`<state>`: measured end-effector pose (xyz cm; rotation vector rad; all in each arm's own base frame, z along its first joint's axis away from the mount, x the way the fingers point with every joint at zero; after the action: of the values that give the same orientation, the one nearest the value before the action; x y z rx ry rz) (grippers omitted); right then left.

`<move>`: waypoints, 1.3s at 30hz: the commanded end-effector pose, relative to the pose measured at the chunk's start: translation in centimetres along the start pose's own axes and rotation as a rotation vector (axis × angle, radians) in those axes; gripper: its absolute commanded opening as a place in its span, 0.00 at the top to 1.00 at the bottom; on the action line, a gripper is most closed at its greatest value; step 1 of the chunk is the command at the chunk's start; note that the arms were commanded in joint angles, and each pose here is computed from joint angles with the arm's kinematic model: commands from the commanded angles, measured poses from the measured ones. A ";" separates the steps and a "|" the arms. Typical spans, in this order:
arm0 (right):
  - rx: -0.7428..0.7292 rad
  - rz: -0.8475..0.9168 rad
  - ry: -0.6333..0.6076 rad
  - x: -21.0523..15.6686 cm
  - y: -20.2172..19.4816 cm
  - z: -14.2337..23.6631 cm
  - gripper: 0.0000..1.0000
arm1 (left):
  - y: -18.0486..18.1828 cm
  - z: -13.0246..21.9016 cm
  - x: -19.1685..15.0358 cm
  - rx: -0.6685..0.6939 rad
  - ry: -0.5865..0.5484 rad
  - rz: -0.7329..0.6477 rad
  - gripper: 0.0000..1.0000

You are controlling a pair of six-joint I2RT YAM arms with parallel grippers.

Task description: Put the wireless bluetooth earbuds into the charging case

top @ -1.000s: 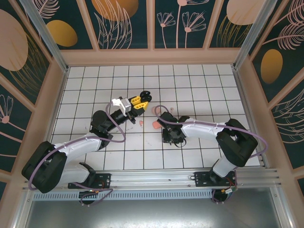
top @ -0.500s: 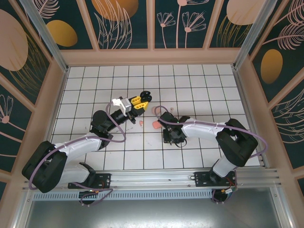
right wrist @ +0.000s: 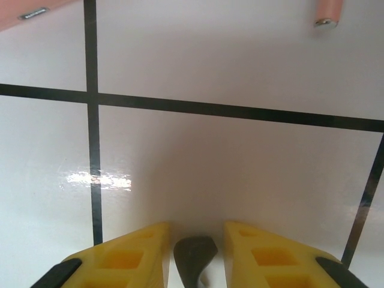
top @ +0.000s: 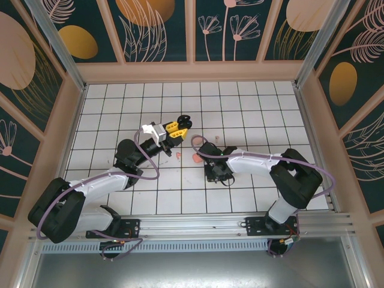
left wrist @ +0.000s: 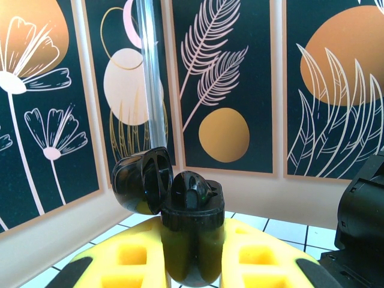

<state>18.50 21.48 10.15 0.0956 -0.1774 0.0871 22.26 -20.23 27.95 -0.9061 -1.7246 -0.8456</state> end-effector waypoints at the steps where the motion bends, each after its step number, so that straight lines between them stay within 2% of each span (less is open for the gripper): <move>1: -0.065 0.032 0.044 -0.8 -0.5 -1.2 0.73 | 0.0 -0.6 1.1 -0.021 -0.042 -0.003 1.00; 8: -0.052 0.020 0.024 -0.5 -0.3 -0.4 0.81 | 0.0 -0.7 1.2 -0.023 -0.044 -0.003 1.00; 13: -0.010 -0.010 -0.046 0.4 0.1 2.3 0.82 | 0.0 -0.7 1.3 -0.025 -0.042 -0.003 1.00; 19: 0.098 -0.055 -0.198 3.0 0.9 8.8 0.82 | 0.0 -0.7 1.6 -0.029 -0.049 -0.007 1.00; 32: 0.369 -0.061 -0.658 10.5 2.2 28.2 0.81 | 0.1 -1.3 1.9 -0.052 -0.022 -0.050 1.00; 35: 0.418 -0.045 -0.719 11.4 2.8 30.9 0.81 | 0.1 -1.4 1.9 -0.052 -0.021 -0.051 1.00; 39: 0.477 -0.030 -0.744 11.9 3.5 32.2 0.81 | 0.2 -1.6 2.0 -0.050 -0.026 -0.046 1.00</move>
<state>23.73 22.00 44.51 0.6265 -0.9138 0.0213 22.76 -20.82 28.98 -0.9024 -1.7131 -0.8859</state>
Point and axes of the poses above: each hand's point on the last joint's axis, 136 mm out from that joint toward the fingers, its own z axis back along the fingers, its own y axis along the line the jaws close on, x = y × z, the point moved 9 cm from there along z, back along the fingers, and after that the axes turned 4 degrees about -z, right-handed, at the moved point
